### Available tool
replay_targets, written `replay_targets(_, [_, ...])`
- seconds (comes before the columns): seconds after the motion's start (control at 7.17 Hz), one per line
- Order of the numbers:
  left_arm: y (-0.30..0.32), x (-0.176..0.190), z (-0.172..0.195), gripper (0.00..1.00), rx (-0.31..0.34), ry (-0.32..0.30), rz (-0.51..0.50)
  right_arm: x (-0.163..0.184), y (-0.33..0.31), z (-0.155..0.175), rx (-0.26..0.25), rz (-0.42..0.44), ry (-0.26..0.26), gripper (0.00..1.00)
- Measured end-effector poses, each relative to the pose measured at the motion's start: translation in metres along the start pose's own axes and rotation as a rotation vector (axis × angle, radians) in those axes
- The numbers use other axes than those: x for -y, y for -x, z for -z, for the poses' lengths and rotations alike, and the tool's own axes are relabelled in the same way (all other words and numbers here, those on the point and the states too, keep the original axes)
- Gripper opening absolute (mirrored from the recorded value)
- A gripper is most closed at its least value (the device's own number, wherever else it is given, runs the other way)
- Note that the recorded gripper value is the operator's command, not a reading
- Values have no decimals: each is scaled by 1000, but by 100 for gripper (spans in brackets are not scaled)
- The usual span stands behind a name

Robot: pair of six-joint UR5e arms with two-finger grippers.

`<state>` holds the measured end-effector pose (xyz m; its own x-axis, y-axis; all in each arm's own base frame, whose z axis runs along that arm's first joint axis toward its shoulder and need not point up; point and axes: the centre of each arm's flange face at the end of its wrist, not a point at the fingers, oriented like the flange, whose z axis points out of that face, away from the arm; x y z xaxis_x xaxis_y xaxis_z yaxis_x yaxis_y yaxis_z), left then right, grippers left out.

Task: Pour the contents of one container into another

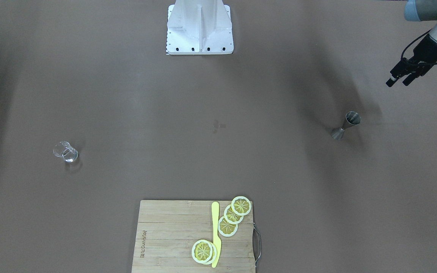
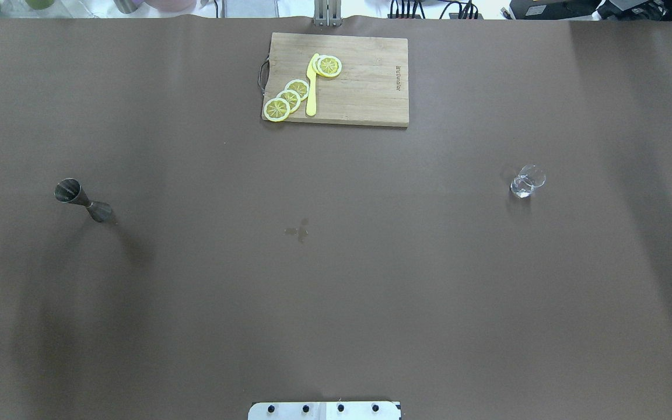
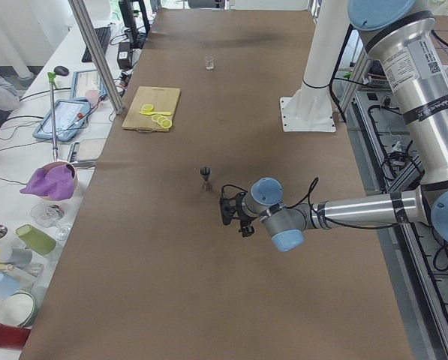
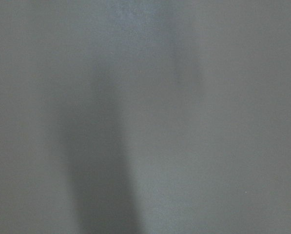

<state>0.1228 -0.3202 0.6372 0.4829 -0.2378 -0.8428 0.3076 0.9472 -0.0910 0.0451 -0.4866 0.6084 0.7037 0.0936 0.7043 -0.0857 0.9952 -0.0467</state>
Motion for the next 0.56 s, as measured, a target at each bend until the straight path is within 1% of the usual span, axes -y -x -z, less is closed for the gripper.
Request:
replay_targets(0.14, [0,3,-3,93,26,29,13,1,1,0,1,5,-1,100])
replay_targets(0.28, [-1,6,-7,93,56,56,-3,1,1,0,2,5,-1,100])
replay_targets(0.56, [-13,19,-5,93,125,90,-107,2,1,0,3,2,1,100])
